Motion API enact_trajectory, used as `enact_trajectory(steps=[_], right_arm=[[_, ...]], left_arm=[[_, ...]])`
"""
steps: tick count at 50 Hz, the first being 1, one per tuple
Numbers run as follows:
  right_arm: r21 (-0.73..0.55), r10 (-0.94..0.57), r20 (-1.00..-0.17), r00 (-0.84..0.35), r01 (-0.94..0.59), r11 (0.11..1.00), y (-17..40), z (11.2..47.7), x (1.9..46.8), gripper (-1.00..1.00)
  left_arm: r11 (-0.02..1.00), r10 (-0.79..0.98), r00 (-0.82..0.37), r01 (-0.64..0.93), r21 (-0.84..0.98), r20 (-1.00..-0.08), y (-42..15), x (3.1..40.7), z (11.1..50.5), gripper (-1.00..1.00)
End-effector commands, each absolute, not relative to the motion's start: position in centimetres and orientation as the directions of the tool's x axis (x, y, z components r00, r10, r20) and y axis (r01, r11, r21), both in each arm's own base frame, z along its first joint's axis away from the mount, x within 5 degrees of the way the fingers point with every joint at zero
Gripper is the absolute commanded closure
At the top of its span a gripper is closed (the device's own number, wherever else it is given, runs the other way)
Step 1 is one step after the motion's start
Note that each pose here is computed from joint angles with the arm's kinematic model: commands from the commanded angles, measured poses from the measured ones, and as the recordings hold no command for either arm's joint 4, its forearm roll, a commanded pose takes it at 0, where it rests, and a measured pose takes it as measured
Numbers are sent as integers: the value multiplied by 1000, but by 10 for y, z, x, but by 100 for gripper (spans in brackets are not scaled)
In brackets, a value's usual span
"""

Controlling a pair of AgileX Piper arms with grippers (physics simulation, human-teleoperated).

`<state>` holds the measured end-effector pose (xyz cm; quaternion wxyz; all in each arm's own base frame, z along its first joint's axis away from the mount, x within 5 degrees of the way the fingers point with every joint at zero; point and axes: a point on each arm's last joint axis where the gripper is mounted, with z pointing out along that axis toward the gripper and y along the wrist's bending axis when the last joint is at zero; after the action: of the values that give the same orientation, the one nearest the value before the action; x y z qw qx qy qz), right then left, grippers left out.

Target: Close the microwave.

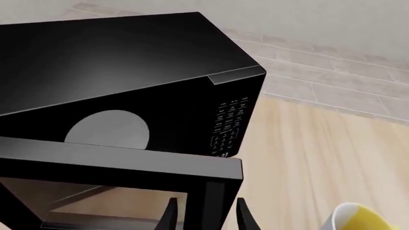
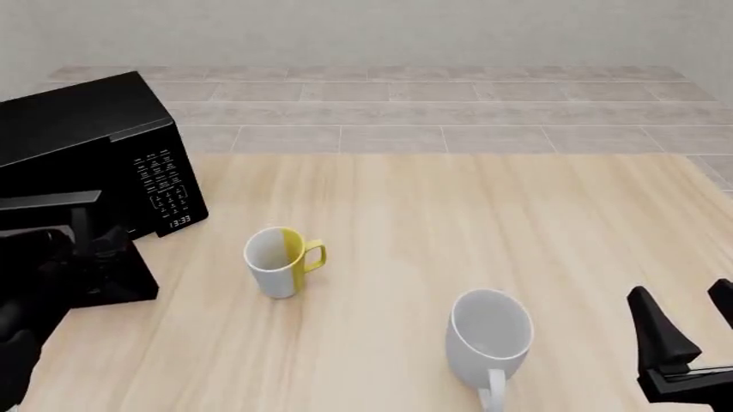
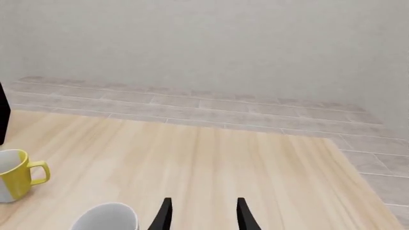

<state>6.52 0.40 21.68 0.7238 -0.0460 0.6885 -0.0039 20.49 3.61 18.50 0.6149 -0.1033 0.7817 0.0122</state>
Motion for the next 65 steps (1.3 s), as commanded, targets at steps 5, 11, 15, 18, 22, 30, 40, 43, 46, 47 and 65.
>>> enact_trajectory(steps=[5,11,15,18,22,30,40,43,46,47,65], right_arm=[[-73,-70,-996,52,-59,996,4,217,65,-100],[-77,-74,-996,52,-64,995,4,216,66,-100],[-83,-80,-996,49,-67,994,5,216,67,-100],[-85,-81,-995,53,-70,994,5,217,67,-100],[-86,-82,-995,53,-72,994,5,216,67,-100],[-82,-79,-996,50,-72,994,5,215,68,-100],[-82,-78,-996,51,-71,994,5,215,67,-100],[-82,-78,-996,50,-71,994,5,215,67,-100],[-81,-78,-996,51,-71,994,5,216,67,-100],[-83,-79,-996,51,-71,994,5,216,66,-100],[-84,-80,-995,51,-72,994,5,215,66,-100]], left_arm=[[965,-179,-287,-239,-111,-941,45,214,172,-100],[965,-174,-285,-238,-107,-943,45,216,174,-100],[968,-164,-289,-232,-97,-943,45,218,176,-100],[968,-163,-288,-232,-96,-944,45,218,178,-100],[968,-164,-286,-233,-97,-944,45,218,178,-100],[967,-168,-287,-233,-102,-943,45,219,176,-100],[967,-167,-287,-234,-100,-943,46,224,177,-100],[966,-168,-284,-238,-101,-944,48,225,177,-100],[966,-164,-284,-238,-96,-945,48,226,178,-100],[966,-164,-284,-238,-96,-945,48,227,178,-100],[963,-162,-280,-252,-90,-946,54,234,180,-100]])
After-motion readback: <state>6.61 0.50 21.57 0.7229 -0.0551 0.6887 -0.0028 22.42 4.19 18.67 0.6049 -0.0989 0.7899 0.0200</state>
